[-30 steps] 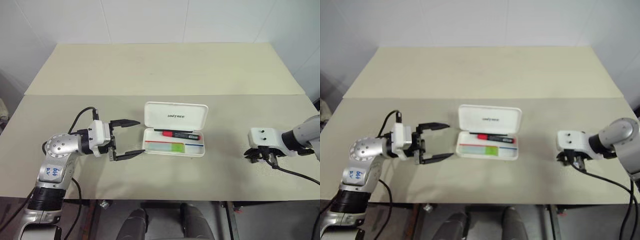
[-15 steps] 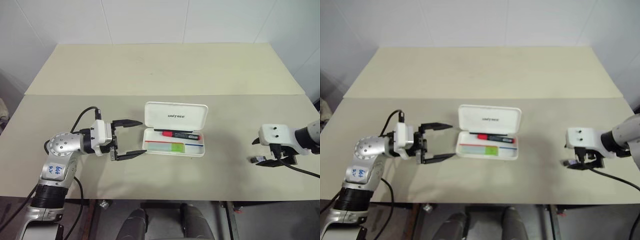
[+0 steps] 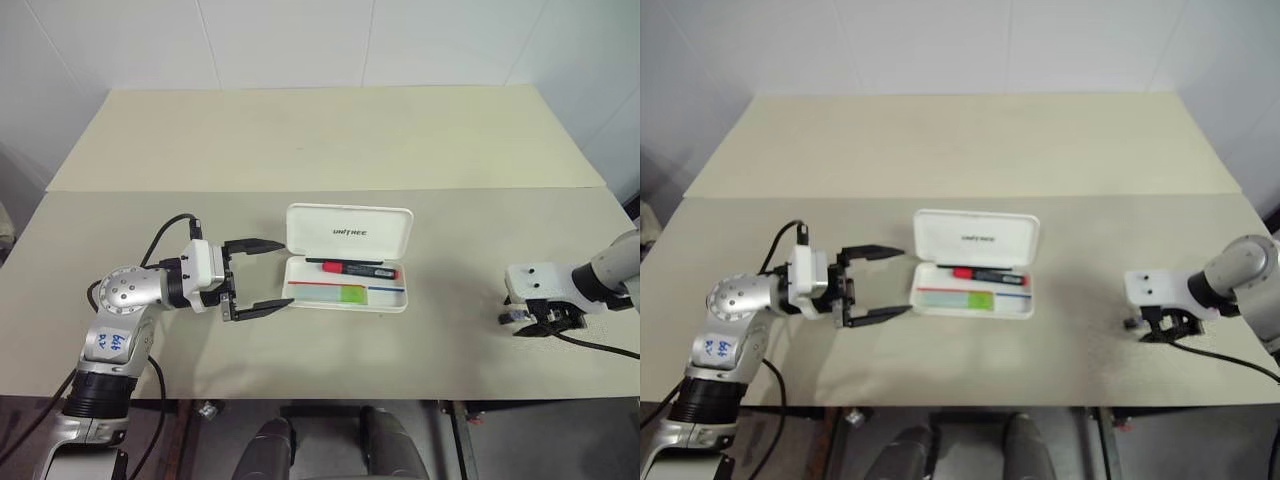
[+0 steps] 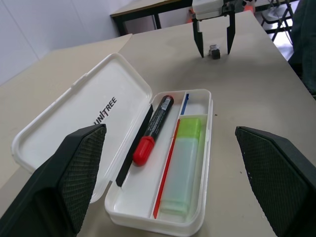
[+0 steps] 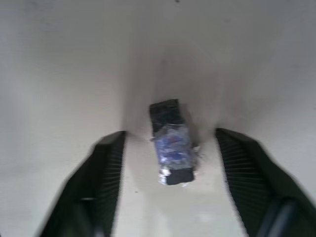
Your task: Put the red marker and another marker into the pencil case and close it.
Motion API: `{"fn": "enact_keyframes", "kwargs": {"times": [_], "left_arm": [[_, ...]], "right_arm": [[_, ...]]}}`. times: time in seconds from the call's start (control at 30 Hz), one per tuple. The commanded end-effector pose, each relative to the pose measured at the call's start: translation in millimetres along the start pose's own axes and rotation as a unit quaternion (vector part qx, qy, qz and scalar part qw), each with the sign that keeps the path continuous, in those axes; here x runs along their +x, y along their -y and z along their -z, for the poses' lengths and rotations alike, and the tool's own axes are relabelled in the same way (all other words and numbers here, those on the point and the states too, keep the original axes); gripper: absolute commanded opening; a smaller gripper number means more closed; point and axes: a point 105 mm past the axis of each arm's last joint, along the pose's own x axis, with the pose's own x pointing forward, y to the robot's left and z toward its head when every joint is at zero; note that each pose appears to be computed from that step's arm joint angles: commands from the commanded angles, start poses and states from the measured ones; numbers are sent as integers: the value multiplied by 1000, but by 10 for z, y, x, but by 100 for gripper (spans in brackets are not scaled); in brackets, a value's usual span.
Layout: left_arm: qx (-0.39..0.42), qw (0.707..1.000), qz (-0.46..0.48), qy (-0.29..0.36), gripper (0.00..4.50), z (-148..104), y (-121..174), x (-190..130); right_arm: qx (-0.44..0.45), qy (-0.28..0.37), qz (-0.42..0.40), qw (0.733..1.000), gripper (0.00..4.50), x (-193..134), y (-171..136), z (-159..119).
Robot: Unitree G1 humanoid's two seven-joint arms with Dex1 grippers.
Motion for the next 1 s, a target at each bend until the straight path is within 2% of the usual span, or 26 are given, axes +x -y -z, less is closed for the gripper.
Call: {"fn": "enact_keyframes", "kwargs": {"times": [0.03,0.13,0.17,0.37,0.5,0.67,0.77,1.0], "left_arm": [[25,1000,-8,-1,450,-88,-13,-48],[24,1000,-10,-2,450,-91,-3,-62],[24,1000,-10,-2,450,-93,-2,-64],[23,1000,-9,-3,450,-99,-4,-84],[23,1000,-3,-2,450,-88,-22,-70],[25,1000,7,4,450,-97,-67,-24],[27,1000,13,5,450,-99,-88,-11],[31,999,40,21,450,-122,-87,-16]], "right_arm": [[-6,3,-9,1000,163,-21,0,-32],[-1,8,4,1000,58,-71,40,-50],[2,14,12,1000,36,-90,59,-70],[32,95,70,993,36,-295,176,-446],[72,155,120,978,36,-373,274,-861],[92,252,131,954,36,-461,235,-1444],[81,264,122,953,36,-401,153,-1629],[67,239,101,964,36,-167,27,-1770]]}}
